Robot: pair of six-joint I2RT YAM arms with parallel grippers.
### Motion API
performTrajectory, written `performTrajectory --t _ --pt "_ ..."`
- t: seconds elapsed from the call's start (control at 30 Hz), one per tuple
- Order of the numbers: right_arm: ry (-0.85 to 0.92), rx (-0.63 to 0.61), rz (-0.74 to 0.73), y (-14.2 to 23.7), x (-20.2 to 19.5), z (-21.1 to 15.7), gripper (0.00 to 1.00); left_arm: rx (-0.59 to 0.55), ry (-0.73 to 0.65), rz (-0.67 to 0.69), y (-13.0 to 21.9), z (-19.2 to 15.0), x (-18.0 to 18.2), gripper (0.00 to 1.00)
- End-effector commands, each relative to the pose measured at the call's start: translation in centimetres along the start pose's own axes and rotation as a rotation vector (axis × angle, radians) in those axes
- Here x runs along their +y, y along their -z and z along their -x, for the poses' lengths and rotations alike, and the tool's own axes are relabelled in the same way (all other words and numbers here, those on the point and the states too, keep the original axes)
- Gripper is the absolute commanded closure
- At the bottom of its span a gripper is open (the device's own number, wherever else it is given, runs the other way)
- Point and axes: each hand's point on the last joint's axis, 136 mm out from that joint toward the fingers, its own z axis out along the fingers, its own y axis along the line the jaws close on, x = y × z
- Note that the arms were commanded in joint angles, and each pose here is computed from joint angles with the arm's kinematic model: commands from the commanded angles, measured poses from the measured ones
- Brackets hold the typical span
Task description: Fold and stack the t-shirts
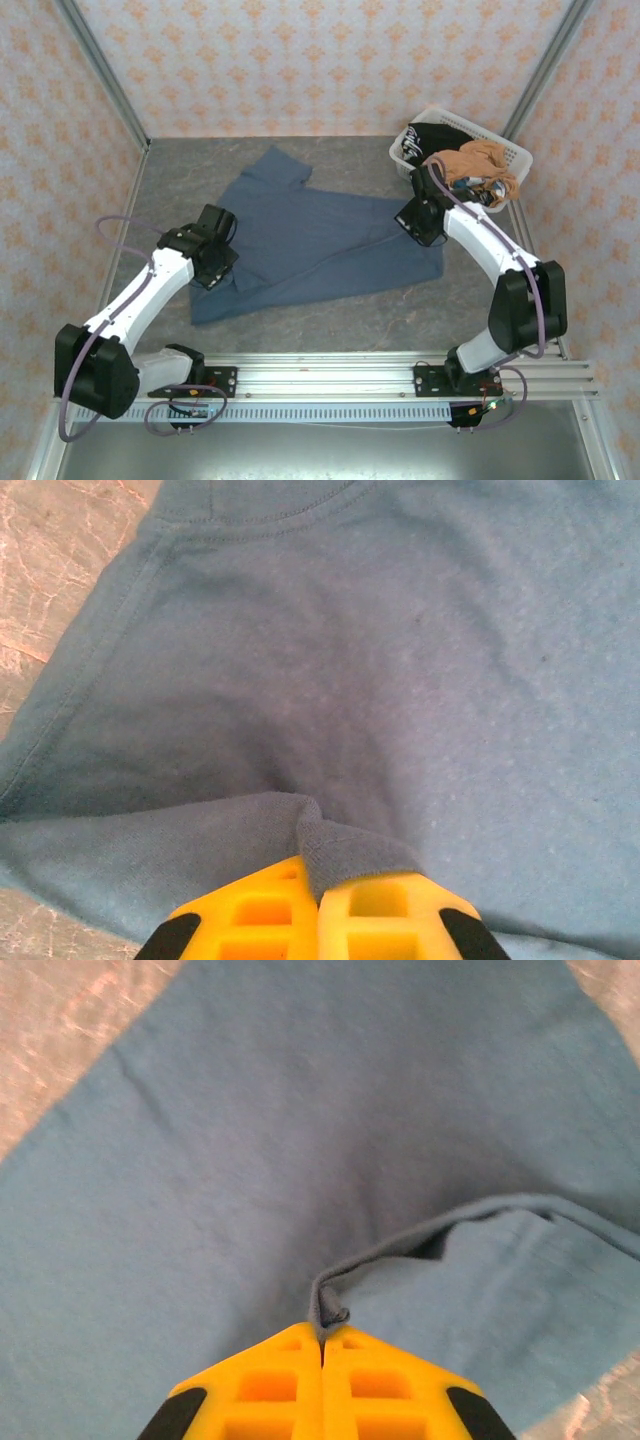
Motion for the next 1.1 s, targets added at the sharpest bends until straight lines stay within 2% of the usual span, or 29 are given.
performTrajectory --t 0.0,0.13,0.23,0.37,0.5,0.73,0.93,1.07 --pt "0.016 -0.013 -0.063 2.7 -3.6 -1.6 1.0 -0.022 0.01 0.04 1.3 -0.2 2.8 1.0" --pt "0.007 0.015 -0.125 4.3 -7.8 -4.1 1.0 -0.008 -0.002 0.078 3.1 -1.3 6.2 1.0" --pt "-0.013 0.036 -0.188 4.8 -11.5 -6.1 1.0 0.057 0.003 0.075 3.0 -3.3 7.9 1.0" --pt "-0.04 0.092 -0.274 5.1 -15.5 -8.7 1.0 0.117 0.011 0.068 1.9 -5.3 8.9 1.0" --pt "-0.068 0.186 -0.337 4.6 -17.8 -11.3 1.0 0.135 0.003 0.059 0.6 -5.4 7.7 1.0" --pt "-0.059 0.163 -0.371 0.3 -16.5 -9.5 1.0 0.155 -0.064 0.116 -2.8 -5.2 5.1 1.0" --pt "-0.03 0.161 -0.39 -3.9 -13.7 -7.3 1.0 0.141 -0.081 0.173 -6.1 -4.2 2.4 1.0" --pt "0.006 0.176 -0.421 -6.2 -12.3 -6.3 1.0 0.144 -0.102 0.265 -8.6 -3.4 1.0 1.0"
